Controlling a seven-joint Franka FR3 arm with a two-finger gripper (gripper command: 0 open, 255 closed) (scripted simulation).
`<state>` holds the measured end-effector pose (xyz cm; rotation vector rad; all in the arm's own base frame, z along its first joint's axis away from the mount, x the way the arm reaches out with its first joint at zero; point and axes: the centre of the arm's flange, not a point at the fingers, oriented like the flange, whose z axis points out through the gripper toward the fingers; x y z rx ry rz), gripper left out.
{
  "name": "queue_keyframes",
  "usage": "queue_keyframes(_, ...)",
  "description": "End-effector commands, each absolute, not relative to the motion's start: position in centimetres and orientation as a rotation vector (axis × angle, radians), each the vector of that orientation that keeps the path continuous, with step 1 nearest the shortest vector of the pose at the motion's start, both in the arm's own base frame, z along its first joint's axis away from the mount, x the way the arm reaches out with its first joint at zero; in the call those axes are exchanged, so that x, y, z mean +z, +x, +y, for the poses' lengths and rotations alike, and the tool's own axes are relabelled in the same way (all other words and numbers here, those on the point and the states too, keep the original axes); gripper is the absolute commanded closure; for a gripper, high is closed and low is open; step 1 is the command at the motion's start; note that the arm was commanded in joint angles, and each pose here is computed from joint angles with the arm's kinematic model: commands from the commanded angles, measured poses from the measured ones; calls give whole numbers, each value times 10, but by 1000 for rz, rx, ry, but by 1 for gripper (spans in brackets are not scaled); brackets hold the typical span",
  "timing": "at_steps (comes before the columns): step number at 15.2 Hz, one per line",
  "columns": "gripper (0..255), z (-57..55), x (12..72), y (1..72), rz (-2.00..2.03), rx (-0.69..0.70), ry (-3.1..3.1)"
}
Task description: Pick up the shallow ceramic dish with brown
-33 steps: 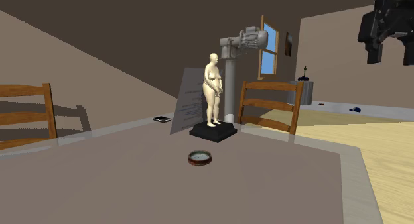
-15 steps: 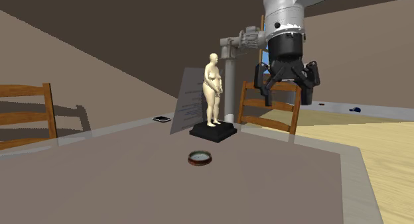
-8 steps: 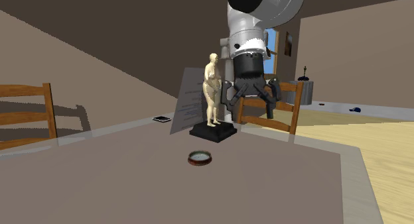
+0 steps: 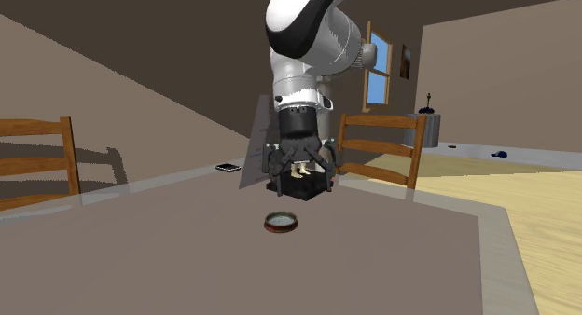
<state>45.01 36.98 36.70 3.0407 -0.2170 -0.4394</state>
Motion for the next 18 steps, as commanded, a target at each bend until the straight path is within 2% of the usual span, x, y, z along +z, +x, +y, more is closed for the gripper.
queue_keyframes(1,0,394,352,458,-228,-456,3031)
queue_keyframes(13,0,417,297,467,-238,-473,3022)
queue_keyframes(14,255,417,297,467,-238,-473,3022)
queue_keyframes(18,255,417,297,467,-238,-473,3022)
